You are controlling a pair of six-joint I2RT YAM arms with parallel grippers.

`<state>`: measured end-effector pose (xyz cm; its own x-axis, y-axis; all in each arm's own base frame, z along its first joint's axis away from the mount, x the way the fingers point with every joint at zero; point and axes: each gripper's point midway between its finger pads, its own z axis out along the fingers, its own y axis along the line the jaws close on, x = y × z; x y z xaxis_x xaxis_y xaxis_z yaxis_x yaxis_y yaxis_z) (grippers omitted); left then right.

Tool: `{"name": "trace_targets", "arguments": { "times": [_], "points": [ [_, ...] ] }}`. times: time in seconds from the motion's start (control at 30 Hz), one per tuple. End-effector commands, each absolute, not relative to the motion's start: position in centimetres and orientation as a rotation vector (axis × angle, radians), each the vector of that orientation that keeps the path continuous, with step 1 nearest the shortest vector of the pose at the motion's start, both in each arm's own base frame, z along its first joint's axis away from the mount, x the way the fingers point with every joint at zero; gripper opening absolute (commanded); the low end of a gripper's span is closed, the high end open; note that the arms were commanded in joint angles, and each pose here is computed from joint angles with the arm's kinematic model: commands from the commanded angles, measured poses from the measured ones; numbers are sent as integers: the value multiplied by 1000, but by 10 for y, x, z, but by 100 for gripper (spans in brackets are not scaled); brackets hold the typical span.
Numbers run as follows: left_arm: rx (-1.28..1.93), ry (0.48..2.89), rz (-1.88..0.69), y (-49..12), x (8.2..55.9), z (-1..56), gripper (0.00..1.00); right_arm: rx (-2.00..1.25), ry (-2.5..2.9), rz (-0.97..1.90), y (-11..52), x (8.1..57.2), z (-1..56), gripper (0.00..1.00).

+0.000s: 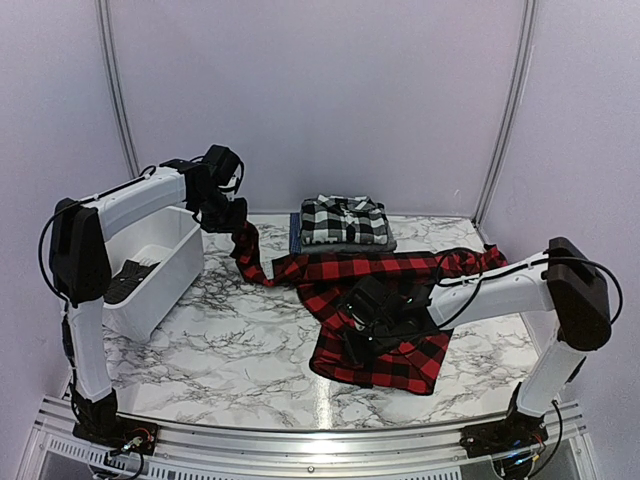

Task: Fold and stack the long sleeve shirts
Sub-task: Flatten out the crumpled shirt at the center of the board.

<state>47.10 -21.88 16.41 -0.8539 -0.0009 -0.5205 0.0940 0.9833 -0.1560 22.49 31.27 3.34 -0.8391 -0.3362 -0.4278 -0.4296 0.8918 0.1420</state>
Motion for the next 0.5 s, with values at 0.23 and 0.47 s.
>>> {"name": "trace_targets", "arguments": {
  "times": [0.23, 0.47],
  "points": [
    [88, 2548, -247, -222, 478, 174, 3, -863, 2578, 567, 372, 189, 88, 0],
    [91, 2536, -250, -220, 475, 181, 4, -1209, 2422, 964, 453, 144, 148, 0]
  ]
}}
